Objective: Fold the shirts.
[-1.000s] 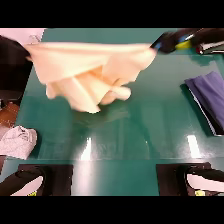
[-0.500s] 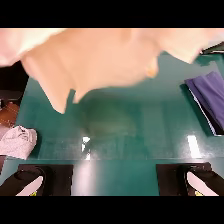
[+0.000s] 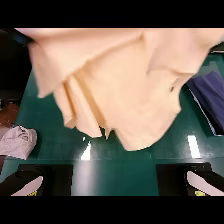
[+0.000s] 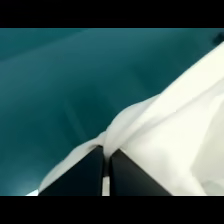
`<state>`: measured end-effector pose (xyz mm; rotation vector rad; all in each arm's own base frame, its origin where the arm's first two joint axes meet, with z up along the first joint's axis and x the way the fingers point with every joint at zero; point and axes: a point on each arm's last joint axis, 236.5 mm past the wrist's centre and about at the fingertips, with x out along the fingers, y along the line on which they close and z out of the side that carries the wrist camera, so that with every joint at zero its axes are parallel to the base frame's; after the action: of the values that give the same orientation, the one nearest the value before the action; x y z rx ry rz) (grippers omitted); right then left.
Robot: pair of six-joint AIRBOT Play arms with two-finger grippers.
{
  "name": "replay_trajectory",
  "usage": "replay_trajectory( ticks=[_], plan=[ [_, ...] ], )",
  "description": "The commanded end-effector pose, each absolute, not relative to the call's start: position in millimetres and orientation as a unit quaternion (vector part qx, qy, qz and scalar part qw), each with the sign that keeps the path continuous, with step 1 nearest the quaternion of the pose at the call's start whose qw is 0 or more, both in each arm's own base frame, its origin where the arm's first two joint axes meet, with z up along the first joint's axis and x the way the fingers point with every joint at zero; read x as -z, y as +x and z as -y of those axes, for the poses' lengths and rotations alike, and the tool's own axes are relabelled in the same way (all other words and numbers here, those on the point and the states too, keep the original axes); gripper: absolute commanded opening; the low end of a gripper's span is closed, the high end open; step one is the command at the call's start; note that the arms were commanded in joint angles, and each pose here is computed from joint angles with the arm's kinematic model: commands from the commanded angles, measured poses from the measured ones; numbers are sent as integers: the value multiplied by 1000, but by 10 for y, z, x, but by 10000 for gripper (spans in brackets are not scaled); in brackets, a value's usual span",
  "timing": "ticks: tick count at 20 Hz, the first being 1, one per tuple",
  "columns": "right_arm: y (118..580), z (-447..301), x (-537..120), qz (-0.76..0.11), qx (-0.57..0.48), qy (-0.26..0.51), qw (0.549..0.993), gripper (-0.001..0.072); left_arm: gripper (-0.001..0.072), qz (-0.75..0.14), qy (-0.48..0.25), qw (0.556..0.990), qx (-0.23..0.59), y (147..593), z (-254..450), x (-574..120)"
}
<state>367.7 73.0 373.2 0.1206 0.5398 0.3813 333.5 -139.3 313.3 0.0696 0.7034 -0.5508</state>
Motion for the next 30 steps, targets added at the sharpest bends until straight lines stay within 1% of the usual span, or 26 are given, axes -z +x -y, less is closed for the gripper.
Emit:
replay_trajectory(
  ticks=[1,3,5,7,9,10,11,12,13,15,17,20,21,24,26,28,30],
  plan=[
    [4140,-905,-2570,-426,-186,79,882,16,23,-500,28,821,276,3612,1474,-1834],
    [4443,-969,-1929,-481,-181,93,853,16,23,-554,27,785,275,3828,1503,-1217],
    [4773,-982,-1488,-492,-169,109,847,17,24,-566,17,780,267,4144,1549,-793],
    [5027,-969,-1213,-490,-158,121,849,18,24,-556,6,791,253,4419,1575,-550],
    [5220,-943,-1068,-480,-146,132,855,20,25,-526,0,816,242,4652,1583,-538],
    [5291,-932,-1045,-472,-142,135,859,25,68,-506,-1,829,237,4758,1581,-597],
    [5341,-922,-1036,-466,-140,138,863,96,305,-493,1,838,233,4825,1566,-667],
    [5369,-910,-1052,-460,-140,143,865,347,501,-486,2,843,231,4863,1533,-757],
    [5381,-874,-1075,-457,-139,150,865,423,499,-483,2,845,229,4882,1475,-847],
    [5323,-844,-1197,-461,-152,174,857,412,499,-488,-5,846,215,4895,1205,-1020],
    [5170,-839,-1331,-477,-183,191,838,410,498,-515,-34,835,189,4816,830,-1032],
    [4923,-899,-1475,-498,-238,206,808,410,498,-560,-106,803,172,4617,382,-793],
    [4858,-919,-1484,-506,-247,208,800,410,498,-572,-119,793,175,4538,272,-643],
    [4701,-993,-1441,-532,-262,201,780,410,498,-606,-118,764,185,4270,79,-86],
    [4662,-1088,-1435,-537,-271,195,775,410,498,-623,-103,748,205,4073,80,273],
    [4650,-1171,-1438,-537,-277,191,773,410,498,-631,-81,736,231,3906,116,509],
    [4636,-1259,-1440,-538,-284,186,772,410,498,-633,-70,732,240,3831,122,643]
  ],
)
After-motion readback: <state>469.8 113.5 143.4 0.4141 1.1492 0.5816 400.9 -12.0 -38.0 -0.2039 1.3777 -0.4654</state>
